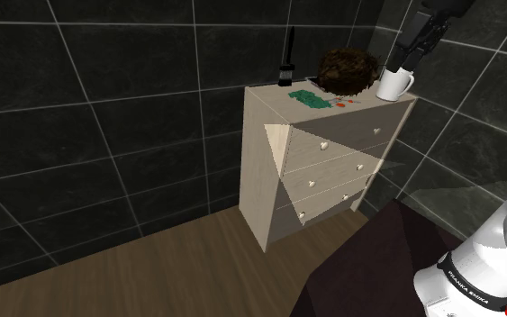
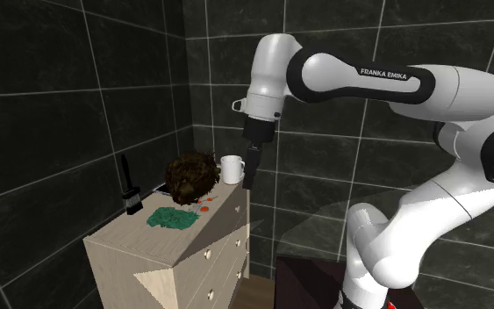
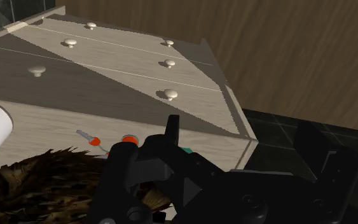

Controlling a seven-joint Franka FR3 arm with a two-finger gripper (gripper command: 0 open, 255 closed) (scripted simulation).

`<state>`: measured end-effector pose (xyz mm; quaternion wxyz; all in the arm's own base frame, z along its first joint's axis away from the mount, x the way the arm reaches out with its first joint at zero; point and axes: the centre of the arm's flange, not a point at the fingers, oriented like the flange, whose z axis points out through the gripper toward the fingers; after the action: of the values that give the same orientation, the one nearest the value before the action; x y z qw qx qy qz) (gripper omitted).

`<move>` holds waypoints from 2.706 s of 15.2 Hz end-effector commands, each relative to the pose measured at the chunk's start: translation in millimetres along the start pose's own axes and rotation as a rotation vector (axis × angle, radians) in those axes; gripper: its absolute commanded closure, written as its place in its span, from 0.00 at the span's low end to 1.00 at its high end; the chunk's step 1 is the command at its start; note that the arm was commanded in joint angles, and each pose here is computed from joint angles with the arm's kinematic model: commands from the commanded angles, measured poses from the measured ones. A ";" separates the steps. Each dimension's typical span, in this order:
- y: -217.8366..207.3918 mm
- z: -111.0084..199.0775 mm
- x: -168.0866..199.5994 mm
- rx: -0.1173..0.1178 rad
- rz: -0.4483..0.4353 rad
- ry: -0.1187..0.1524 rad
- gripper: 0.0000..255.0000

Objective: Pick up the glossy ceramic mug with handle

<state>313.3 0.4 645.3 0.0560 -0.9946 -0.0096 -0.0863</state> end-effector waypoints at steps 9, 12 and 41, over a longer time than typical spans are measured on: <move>99.9 10.2 32.5 -0.012 -0.016 -0.043 0.00; 137.3 14.1 45.0 -0.017 -0.022 -0.058 0.00; 384.1 79.4 123.5 -0.046 -0.061 -0.163 0.00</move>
<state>459.0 -371.3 548.6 0.0295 -0.9986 -0.0426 -0.0070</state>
